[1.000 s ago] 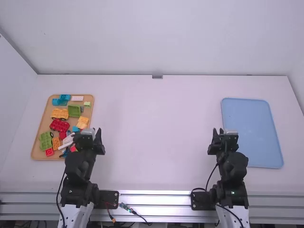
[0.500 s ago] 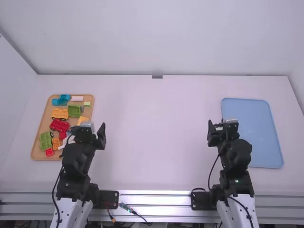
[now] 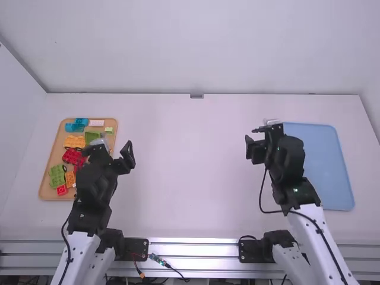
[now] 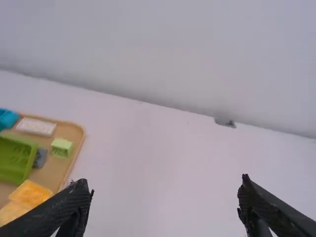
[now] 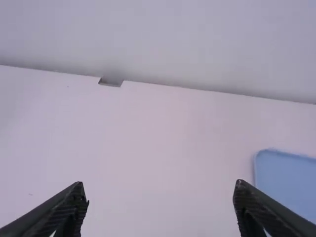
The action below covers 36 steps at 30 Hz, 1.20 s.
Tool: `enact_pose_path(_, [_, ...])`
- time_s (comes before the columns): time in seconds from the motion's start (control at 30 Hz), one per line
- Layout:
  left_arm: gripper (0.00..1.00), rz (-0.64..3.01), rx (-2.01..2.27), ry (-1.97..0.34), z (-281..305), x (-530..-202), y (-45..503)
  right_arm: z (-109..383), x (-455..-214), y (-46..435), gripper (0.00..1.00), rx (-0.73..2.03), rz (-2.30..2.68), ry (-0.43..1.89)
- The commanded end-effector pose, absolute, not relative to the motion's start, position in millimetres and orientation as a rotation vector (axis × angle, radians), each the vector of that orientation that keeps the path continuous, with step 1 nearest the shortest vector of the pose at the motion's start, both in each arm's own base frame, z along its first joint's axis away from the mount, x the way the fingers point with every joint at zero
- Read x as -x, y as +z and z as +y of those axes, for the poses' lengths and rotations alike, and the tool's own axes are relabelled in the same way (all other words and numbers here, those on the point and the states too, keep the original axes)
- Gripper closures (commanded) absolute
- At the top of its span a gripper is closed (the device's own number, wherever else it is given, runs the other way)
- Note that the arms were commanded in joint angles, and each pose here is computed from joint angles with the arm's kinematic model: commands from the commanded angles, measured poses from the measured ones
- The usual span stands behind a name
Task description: Assemble lego blocks to make yellow taxi
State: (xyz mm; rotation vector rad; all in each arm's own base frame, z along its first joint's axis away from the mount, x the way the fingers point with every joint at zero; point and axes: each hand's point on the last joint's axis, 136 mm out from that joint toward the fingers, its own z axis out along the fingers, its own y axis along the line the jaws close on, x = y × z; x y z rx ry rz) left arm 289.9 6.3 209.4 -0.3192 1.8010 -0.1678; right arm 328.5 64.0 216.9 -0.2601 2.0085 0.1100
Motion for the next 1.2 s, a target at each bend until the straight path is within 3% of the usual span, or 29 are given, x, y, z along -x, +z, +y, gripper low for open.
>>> enact_pose_path(0.0, [0.16, 1.779, 0.47, -0.167, 18, -300, 218, 68, -342, 224, 0.16, 0.27, 2.015, 0.093])
enact_pose_path(0.47, [0.03, 2.034, 0.892, -0.085, 67, -377, 202, 85, -369, 214, 0.02, 0.33, 2.09, 0.096])
enact_pose_path(0.83, [0.01, 2.234, 1.211, 0.046, 138, -424, 174, 88, -373, 213, 0.0, 0.339, 2.097, 0.1])
enact_pose_path(1.17, [0.01, 2.168, 1.469, 0.075, 189, -431, 165, 88, -372, 212, 0.01, 0.339, 2.1, 0.1])
